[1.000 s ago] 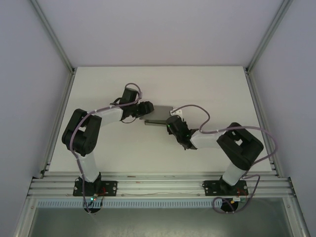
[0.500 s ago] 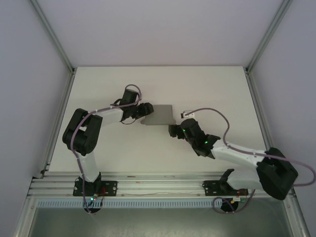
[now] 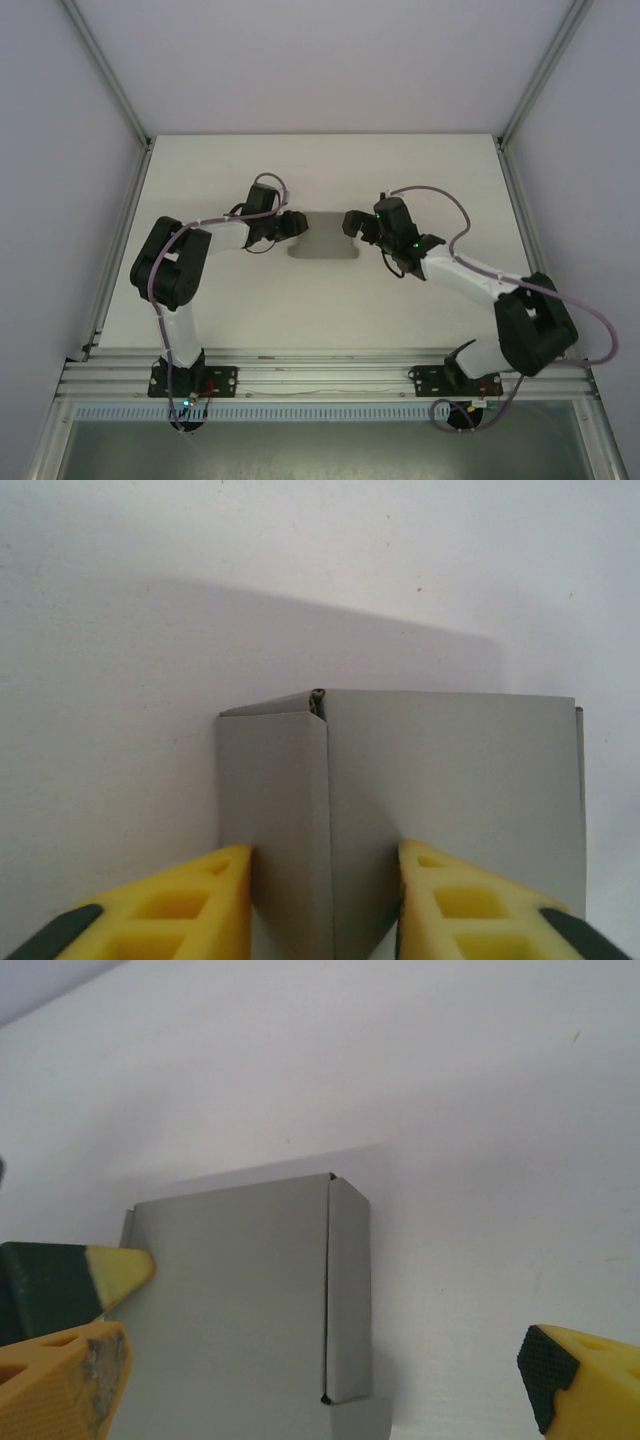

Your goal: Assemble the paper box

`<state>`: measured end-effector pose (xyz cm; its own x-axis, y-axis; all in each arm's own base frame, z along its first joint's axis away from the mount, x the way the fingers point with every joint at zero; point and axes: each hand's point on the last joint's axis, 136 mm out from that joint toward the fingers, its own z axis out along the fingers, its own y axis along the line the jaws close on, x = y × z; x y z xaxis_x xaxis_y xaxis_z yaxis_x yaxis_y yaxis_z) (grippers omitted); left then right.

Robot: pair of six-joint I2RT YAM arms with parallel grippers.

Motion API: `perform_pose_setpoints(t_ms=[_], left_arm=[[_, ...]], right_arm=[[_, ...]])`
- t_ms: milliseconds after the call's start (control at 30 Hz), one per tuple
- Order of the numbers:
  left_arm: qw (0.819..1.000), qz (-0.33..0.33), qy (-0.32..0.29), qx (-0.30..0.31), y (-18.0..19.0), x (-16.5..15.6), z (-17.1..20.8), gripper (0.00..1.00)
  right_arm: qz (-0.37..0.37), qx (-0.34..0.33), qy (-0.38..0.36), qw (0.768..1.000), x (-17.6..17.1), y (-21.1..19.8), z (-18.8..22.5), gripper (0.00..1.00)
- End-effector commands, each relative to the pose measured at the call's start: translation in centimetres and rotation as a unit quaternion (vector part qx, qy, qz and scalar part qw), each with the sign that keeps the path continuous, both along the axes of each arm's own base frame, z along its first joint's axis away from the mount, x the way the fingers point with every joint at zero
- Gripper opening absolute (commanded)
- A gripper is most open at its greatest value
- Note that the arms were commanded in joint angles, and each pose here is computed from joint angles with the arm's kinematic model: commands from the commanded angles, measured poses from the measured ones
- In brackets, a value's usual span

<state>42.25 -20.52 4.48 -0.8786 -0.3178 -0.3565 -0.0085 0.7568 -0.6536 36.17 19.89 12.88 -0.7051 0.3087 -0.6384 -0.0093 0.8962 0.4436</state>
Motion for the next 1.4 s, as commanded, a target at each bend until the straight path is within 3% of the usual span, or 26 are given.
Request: perform_pose_setpoints(t_ms=[0, 233, 400, 567, 700, 867, 1067, 1133, 1200, 1333, 1367], left_arm=[[0.998, 0.008, 0.060, 0.013, 1.5, -2.2, -4.3, 0.31], [0.998, 0.016, 0.051, -0.035, 2.3, -2.5, -4.3, 0.18], [0.997, 0.024, 0.054, -0.047, 2.8, -2.6, -4.6, 0.16], [0.997, 0.019, 0.051, -0.059, 2.6, -2.5, -4.4, 0.16], [0.997, 0.013, 0.045, -0.054, 2.6, -2.4, -4.3, 0.17], [0.997, -0.004, 0.025, -0.076, 1.9, -1.9, -3.0, 0.22], [0.997, -0.009, 0.002, -0.072, 1.8, -1.2, -1.7, 0.23], [0.997, -0.019, -0.007, -0.071, 1.6, -1.1, -1.2, 0.29], [0.997, -0.029, -0.027, -0.071, 1.4, -0.7, -0.1, 0.43], [0.990, -0.058, -0.117, -0.053, 1.2, 0.4, 5.1, 0.99], [0.985, -0.067, -0.152, -0.040, 1.2, 0.6, 6.8, 1.00]], right_arm=[[0.017, 0.059, 0.057, 0.996, 0.2, 1.3, -1.2, 1.00], [0.079, 0.099, 0.126, 0.984, 1.0, 4.5, -3.7, 1.00], [0.095, 0.135, 0.179, 0.970, 1.2, 5.9, -5.6, 0.98], [0.108, 0.170, 0.185, 0.962, 1.5, 6.7, -5.7, 0.96], [0.140, 0.223, 0.176, 0.949, 1.9, 8.4, -4.8, 0.88], [0.159, 0.299, 0.153, 0.928, 2.8, 9.3, -2.9, 0.70], [0.172, 0.295, 0.130, 0.931, 2.1, 8.9, -1.6, 0.54], [0.168, 0.286, 0.132, 0.934, 1.8, 8.6, -1.6, 0.49], [0.162, 0.276, 0.133, 0.938, 1.7, 8.2, -1.6, 0.47], [0.136, 0.270, 0.134, 0.944, 1.5, 7.2, -1.1, 0.45], [0.123, 0.273, 0.136, 0.945, 1.5, 6.8, -0.8, 0.45]])
